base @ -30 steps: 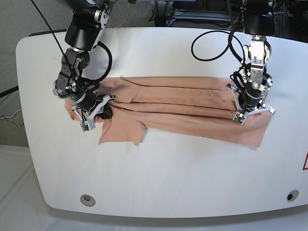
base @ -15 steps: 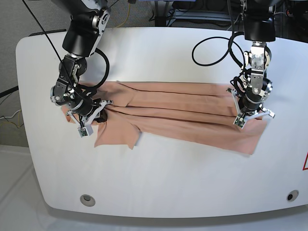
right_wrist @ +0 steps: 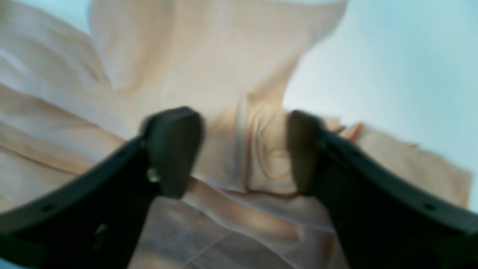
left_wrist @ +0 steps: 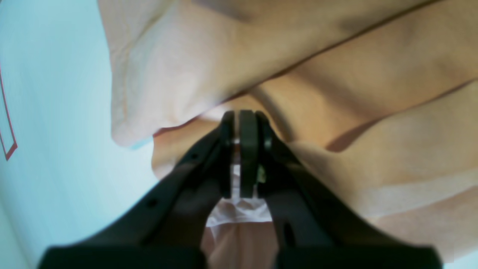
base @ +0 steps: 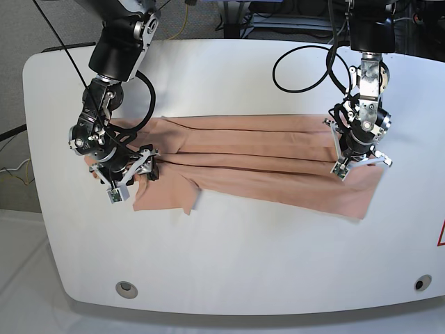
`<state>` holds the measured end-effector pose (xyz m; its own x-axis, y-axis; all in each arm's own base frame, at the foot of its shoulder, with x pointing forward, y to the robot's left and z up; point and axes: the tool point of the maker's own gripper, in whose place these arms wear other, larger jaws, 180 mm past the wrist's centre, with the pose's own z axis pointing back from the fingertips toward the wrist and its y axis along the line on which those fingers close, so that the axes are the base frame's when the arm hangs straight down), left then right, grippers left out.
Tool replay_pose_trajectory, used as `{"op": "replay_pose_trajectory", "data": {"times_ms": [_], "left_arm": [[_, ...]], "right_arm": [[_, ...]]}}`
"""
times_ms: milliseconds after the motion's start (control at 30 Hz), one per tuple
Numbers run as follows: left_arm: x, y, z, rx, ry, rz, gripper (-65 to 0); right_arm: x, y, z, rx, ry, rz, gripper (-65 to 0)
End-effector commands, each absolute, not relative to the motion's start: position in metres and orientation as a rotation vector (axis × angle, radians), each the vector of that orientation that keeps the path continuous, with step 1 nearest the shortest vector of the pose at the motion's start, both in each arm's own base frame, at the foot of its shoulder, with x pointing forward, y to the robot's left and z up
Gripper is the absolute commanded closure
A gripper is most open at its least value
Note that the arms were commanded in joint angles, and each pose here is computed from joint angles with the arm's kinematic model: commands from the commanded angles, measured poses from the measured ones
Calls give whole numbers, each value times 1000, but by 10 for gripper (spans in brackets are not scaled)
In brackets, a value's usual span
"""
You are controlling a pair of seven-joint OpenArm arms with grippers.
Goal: Fold the T-shirt properly
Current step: 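Drag the held strip with both grippers back across the table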
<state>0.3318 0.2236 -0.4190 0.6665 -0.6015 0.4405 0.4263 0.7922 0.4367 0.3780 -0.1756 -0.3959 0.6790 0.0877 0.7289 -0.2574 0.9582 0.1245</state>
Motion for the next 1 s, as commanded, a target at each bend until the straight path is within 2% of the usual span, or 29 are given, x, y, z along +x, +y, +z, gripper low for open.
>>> {"op": "replay_pose_trajectory", "data": {"times_ms": [0,333,600,667,967], "left_arm": [[341,228,-401,330,-643,-580,-70],[356,234,-360,379,-752,-545,-258],[364,227,-330,407,-835,-556,-374],[366,226,-323,415,-855,-559,-392],[364,228,-318,425,-864,-557,-393]], "right_arm": [[388,-179,-380,221,-860,193,-389],[394,-184,-357,183,-917,211,-379],[404,-188,-334,143,-934,232,-380],[409,-189,-329,140,-944,233,-380],[427,-184,-333,186,-933,218,-382]]}}
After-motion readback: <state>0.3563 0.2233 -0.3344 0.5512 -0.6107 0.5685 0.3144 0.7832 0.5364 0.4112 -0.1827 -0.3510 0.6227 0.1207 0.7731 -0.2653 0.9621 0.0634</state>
